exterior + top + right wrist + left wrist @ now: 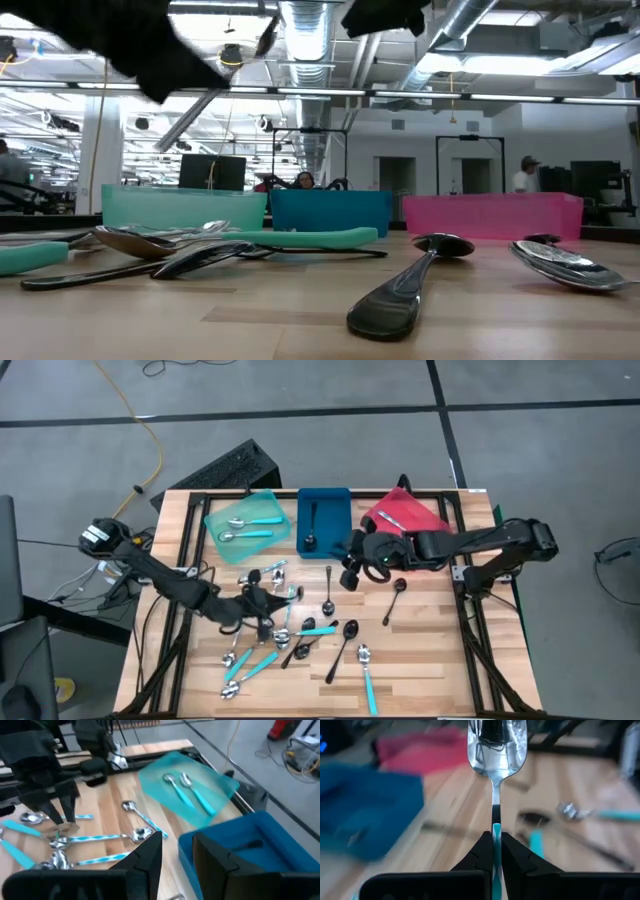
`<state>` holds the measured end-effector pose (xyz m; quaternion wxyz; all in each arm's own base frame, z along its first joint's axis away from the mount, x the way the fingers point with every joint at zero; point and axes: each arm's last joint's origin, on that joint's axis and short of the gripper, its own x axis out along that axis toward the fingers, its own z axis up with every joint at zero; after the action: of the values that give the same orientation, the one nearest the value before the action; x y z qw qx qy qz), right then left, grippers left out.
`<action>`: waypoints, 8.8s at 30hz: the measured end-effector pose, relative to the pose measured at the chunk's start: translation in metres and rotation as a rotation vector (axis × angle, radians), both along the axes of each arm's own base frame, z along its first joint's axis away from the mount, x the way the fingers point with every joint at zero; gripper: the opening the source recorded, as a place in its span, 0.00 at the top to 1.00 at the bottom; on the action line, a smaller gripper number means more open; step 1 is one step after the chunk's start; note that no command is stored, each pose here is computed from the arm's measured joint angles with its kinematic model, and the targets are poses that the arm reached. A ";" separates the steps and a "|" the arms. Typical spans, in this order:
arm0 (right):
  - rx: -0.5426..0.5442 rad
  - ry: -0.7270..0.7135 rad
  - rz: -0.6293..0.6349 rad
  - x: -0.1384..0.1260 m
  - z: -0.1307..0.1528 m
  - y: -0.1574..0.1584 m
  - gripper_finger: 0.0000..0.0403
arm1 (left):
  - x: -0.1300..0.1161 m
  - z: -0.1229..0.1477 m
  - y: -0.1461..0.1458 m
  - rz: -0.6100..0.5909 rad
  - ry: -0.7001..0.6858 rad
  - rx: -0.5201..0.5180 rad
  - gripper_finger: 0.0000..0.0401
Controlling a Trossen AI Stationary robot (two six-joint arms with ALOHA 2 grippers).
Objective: Sort silverware by color (type)
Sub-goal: Put the white patterned spoon into the pink bin
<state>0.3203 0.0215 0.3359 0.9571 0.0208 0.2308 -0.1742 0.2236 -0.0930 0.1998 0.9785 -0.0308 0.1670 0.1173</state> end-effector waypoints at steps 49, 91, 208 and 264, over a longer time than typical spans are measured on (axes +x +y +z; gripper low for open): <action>-0.085 -0.533 0.286 0.079 -0.017 0.026 0.34 | -0.034 0.055 0.055 -0.123 -0.555 0.184 1.00; -0.101 -0.452 0.235 0.080 -0.025 0.021 0.92 | 0.006 0.044 0.058 -0.109 -0.519 0.189 0.98; 0.475 0.743 -0.665 -0.116 -0.181 -0.208 0.67 | -0.016 0.013 0.068 0.147 -0.087 0.039 0.53; 0.420 0.498 -0.614 -0.101 -0.104 -0.170 0.58 | 0.019 -0.094 0.030 0.525 0.641 -0.175 0.57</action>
<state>0.2197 -0.1488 0.2321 0.7513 0.2398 0.4677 -0.3991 0.2428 -0.0630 0.1056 0.8076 -0.1173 0.4588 0.3515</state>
